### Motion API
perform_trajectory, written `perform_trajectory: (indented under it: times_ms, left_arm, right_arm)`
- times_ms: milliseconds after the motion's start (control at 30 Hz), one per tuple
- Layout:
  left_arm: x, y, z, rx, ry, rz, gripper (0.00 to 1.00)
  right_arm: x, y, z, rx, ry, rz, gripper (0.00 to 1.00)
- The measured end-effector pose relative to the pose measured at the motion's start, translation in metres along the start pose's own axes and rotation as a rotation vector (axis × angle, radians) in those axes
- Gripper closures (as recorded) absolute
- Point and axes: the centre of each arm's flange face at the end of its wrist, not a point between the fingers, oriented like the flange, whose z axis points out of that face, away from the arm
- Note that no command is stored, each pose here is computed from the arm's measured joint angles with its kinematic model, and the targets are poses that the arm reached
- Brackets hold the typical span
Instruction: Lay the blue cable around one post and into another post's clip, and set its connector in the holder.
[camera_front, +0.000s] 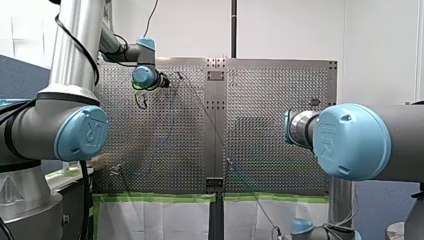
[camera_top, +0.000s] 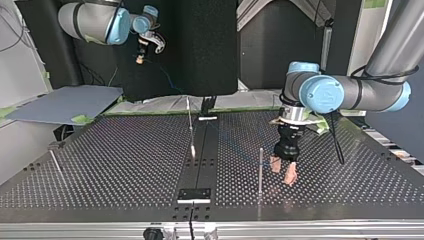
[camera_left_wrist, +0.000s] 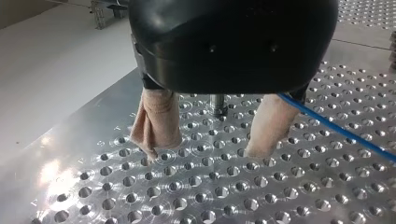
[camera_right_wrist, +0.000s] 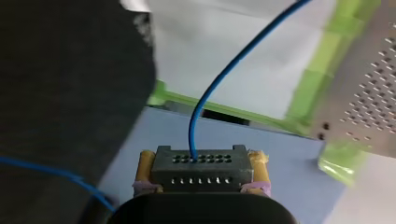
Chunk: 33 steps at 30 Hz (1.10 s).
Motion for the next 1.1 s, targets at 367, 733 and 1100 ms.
perform_trajectory:
  times_ms: [367, 733, 1100]
  left_arm:
    - [0.0, 0.0, 0.0, 0.0, 0.0, 0.0, 0.0]
    - [0.0, 0.0, 0.0, 0.001, -0.002, 0.0, 0.0]
    - [-0.001, 0.002, 0.001, -0.002, -0.004, 0.001, 0.0]
  right_arm:
    - [0.004, -0.002, -0.033, 0.053, -0.022, 0.028, 1.0]
    - [0.059, -0.026, -0.022, 0.103, -0.006, 0.08, 1.0]
    - [0.123, -0.045, -0.01, 0.107, 0.036, 0.111, 1.0]
